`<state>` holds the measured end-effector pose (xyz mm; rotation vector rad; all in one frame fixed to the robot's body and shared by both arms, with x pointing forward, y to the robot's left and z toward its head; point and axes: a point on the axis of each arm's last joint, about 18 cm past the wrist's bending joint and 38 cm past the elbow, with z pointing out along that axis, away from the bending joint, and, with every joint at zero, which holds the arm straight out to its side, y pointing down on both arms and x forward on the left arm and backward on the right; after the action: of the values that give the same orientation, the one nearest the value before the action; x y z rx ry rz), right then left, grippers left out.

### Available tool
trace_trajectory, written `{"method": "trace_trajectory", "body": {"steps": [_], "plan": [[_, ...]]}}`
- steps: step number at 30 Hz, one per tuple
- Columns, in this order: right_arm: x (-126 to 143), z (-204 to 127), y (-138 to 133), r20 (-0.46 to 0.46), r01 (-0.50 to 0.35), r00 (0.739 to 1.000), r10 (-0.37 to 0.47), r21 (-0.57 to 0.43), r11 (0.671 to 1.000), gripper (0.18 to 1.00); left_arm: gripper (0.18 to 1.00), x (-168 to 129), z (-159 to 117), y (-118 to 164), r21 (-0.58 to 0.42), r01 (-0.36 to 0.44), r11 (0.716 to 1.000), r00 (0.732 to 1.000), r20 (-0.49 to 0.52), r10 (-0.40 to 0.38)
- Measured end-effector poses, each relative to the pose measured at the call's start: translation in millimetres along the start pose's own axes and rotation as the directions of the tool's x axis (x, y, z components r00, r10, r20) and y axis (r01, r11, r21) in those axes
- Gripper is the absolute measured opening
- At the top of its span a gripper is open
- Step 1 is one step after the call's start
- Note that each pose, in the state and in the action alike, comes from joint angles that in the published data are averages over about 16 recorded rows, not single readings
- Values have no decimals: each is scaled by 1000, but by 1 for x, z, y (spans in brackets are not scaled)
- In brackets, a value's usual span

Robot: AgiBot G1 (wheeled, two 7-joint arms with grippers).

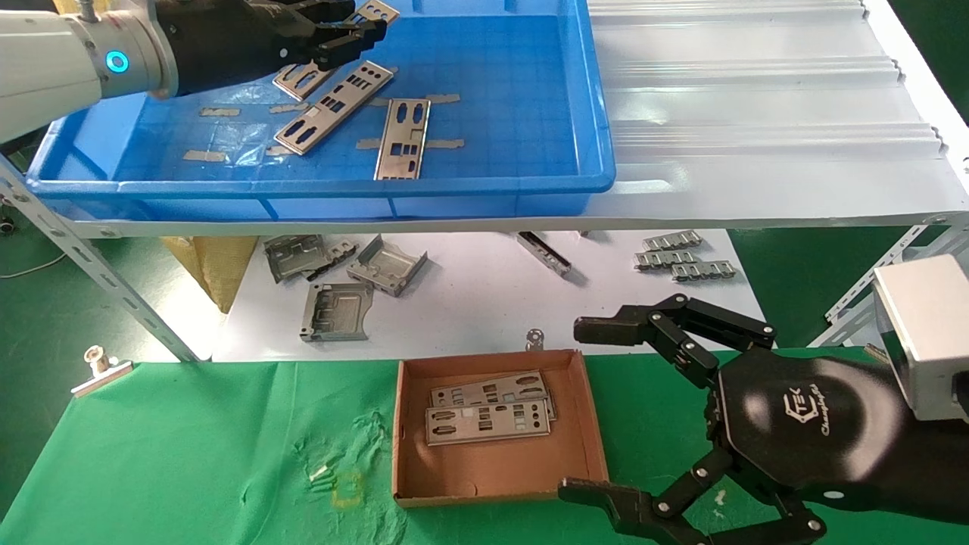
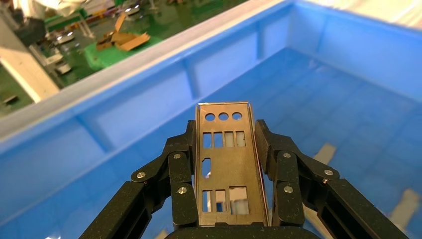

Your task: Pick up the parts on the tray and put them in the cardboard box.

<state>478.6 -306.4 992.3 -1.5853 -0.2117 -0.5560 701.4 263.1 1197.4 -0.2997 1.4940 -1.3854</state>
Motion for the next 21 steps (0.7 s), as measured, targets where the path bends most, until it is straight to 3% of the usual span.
{"method": "trace_trajectory", "body": {"steps": [10,15,21], "plan": [[0,0,0,0,0,1000,0,0,1000,1000,453,22,-26,-14,72,-31,997,979,-201,45],[0,0,0,0,0,1000,0,0,1000,1000,452,43,-46,-14,117,-47,992,934,-346,85],[0,0,0,0,0,1000,0,0,1000,1000,452,71,-67,-3,168,-96,981,858,-487,167]]}}
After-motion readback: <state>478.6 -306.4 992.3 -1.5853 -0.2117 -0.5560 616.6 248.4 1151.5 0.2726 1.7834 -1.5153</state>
